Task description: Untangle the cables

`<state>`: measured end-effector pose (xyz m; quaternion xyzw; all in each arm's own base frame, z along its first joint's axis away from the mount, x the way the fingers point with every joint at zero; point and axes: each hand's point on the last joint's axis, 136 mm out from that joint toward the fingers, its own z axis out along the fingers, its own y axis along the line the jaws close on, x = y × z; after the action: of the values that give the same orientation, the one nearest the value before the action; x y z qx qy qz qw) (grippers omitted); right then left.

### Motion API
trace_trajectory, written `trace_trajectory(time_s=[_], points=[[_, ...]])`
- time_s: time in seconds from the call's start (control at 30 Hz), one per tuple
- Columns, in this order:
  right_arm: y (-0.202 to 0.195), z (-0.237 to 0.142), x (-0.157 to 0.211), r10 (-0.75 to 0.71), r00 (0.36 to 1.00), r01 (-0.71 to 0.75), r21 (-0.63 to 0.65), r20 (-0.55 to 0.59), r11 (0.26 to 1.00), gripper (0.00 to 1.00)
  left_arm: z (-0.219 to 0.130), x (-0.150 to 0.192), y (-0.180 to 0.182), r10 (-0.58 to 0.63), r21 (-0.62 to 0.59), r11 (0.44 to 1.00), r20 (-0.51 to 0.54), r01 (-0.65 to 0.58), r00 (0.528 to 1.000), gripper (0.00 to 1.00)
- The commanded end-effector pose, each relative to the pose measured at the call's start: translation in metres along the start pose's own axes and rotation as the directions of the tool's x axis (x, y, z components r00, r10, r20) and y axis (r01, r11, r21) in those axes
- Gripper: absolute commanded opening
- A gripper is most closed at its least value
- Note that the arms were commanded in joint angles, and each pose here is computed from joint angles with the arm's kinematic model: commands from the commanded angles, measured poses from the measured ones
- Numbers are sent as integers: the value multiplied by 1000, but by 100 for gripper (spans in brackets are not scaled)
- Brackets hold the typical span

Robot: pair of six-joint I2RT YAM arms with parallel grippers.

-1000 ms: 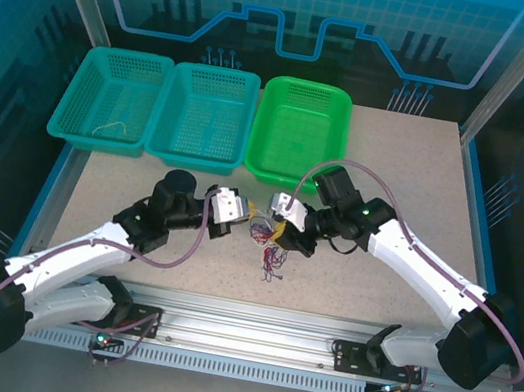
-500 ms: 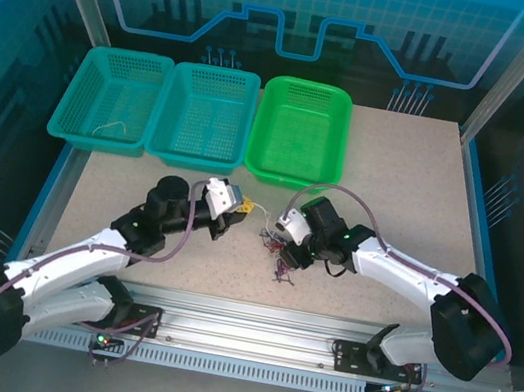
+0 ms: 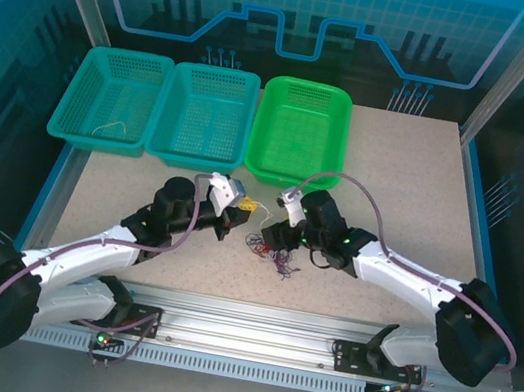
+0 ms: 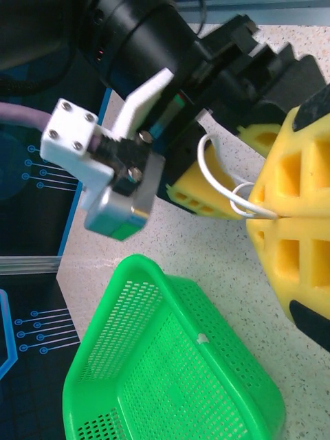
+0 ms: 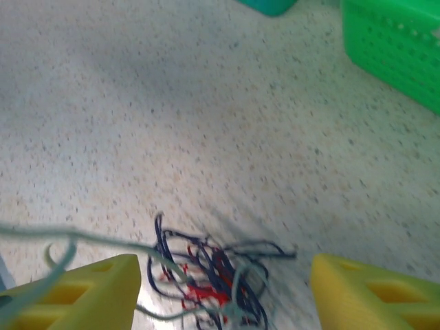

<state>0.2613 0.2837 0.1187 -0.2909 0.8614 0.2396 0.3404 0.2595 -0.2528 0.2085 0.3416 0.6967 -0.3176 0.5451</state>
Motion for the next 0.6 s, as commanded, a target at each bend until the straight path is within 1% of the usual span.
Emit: trace_trajectory(time_s=[0.0,0.1,0.23,0.3,0.4,0.57], points=[[-4,23,-9,85,992,-90,53,91,995,68,-1,-24,-7,-12,30,999,62,10,998,0],[-22,44,5,131,989,-140,132,75,981,67,-6,-36,-7,-26,20,1000,93,24,995,0],[-34,61,33,214,977,-209,182,-5,961,55,-23,-60,-7,-24,-11,1000,164,26,986,0],[-43,62,47,253,966,-234,241,-49,942,50,-39,-78,-4,-15,-57,998,220,29,975,0],[-57,56,61,323,944,-288,306,-69,907,51,-63,-103,0,-6,-114,993,295,41,955,0],[-79,44,81,425,902,-367,384,-75,847,51,-95,-130,14,-17,-223,969,372,108,928,0]])
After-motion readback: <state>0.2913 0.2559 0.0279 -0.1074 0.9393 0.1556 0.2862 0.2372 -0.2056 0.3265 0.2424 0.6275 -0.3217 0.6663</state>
